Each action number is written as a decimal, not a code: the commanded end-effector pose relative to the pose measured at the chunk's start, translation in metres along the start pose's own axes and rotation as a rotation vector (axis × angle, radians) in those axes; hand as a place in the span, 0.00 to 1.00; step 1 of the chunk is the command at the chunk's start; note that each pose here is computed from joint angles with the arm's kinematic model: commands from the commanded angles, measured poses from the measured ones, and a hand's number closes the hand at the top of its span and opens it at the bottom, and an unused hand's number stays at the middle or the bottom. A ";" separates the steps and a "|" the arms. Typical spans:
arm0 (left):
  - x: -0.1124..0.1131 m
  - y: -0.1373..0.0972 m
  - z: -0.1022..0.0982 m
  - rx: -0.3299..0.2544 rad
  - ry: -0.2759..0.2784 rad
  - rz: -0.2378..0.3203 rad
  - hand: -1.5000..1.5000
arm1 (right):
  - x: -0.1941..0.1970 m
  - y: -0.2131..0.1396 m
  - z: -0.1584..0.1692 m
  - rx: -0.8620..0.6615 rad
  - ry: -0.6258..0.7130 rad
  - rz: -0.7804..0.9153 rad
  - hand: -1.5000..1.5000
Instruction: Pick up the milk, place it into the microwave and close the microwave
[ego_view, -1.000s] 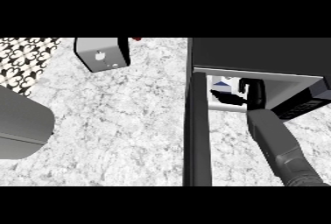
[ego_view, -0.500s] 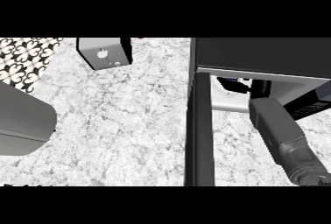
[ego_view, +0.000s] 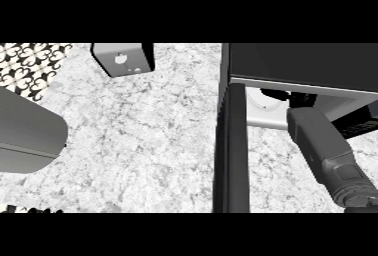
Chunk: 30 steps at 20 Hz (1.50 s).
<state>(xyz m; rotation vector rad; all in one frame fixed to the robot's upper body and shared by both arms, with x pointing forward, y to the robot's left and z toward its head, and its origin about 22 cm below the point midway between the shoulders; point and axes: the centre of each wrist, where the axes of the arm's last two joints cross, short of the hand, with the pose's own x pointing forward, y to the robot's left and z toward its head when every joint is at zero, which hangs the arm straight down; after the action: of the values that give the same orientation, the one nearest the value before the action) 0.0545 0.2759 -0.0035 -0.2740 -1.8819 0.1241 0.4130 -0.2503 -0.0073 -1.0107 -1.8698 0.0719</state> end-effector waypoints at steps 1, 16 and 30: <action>0.000 0.005 0.001 -0.010 0.017 0.005 0.00 | -0.002 -0.002 0.000 -0.064 -0.026 0.074 1.00; -0.009 0.006 -0.010 -0.035 0.014 -0.010 0.00 | -0.015 0.003 0.025 0.185 -0.023 0.346 0.00; -0.007 0.011 -0.012 -0.046 -0.015 -0.035 0.00 | 0.018 0.038 0.039 0.332 0.009 0.102 0.00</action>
<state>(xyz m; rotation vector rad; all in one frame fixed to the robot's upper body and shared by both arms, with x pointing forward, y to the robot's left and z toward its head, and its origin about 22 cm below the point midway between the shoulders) 0.0713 0.2828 -0.0101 -0.2748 -1.8966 0.0702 0.4033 -0.2112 -0.0311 -0.9695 -1.7004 0.4731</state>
